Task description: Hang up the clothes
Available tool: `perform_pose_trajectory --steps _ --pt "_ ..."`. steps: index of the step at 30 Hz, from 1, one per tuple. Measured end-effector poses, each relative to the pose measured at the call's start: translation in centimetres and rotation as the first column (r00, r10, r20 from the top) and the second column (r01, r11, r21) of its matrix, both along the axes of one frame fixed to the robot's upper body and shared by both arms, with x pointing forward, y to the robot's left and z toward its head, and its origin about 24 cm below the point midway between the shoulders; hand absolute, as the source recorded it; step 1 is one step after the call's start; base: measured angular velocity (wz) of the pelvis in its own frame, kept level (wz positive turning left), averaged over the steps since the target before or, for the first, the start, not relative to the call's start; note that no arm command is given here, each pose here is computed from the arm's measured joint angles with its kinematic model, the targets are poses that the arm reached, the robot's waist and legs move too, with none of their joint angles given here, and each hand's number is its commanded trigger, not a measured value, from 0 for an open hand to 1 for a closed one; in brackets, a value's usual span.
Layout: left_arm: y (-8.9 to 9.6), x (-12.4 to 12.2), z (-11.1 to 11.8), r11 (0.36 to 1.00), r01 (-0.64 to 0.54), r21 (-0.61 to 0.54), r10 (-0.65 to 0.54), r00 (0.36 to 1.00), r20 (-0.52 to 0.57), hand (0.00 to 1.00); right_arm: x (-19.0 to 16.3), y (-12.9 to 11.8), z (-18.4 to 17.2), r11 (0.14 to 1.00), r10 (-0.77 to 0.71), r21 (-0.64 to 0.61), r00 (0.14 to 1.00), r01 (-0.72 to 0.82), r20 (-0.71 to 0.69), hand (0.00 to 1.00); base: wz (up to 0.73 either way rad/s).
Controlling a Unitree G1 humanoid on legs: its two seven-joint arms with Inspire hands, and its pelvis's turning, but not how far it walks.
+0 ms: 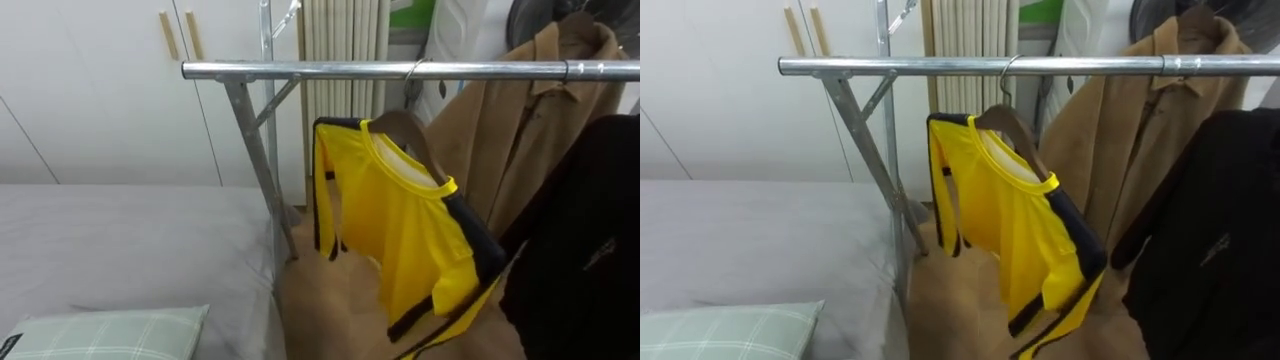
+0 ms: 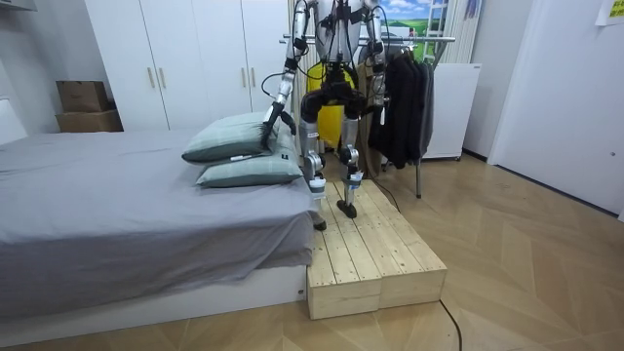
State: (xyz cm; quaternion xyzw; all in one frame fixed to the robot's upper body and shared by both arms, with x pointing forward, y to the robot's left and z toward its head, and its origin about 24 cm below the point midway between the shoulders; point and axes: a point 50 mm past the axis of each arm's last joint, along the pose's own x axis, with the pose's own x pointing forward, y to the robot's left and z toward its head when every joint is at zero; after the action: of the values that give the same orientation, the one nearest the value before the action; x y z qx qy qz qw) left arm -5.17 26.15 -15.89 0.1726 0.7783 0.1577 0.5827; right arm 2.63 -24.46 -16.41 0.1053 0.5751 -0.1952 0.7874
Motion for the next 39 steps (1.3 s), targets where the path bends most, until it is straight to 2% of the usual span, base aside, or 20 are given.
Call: perform_pose_trajectory --steps 10,18,25,34,39 --pt "-0.3 0.7 -0.2 0.997 0.072 -0.03 -0.072 0.997 0.003 0.0 1.0 -0.1 0.1 0.996 0.089 -0.031 0.996 -0.089 -0.003 0.0 0.1" --pt "-0.8 0.9 -0.4 0.996 -0.001 -0.084 0.005 0.999 0.051 0.0 2.1 -0.2 0.2 0.988 0.148 -0.05 0.989 -0.148 0.005 0.0 0.15" --pt "-0.9 1.0 -0.5 0.993 -0.009 -0.114 0.016 0.998 0.061 0.0 2.5 -0.1 0.1 0.972 0.225 -0.063 0.974 -0.226 -0.019 0.0 0.12" --pt "-1.4 2.7 -0.8 0.988 0.072 -0.138 -0.056 0.992 0.114 0.0 4.9 -0.8 0.6 0.887 0.44 -0.127 0.896 -0.444 -0.057 0.0 0.32" --pt "-1.4 5.5 -0.9 0.981 0.13 -0.146 -0.096 0.972 0.217 0.0 5.7 -1.8 1.1 0.819 0.536 -0.181 0.838 -0.545 -0.099 0.0 0.95"
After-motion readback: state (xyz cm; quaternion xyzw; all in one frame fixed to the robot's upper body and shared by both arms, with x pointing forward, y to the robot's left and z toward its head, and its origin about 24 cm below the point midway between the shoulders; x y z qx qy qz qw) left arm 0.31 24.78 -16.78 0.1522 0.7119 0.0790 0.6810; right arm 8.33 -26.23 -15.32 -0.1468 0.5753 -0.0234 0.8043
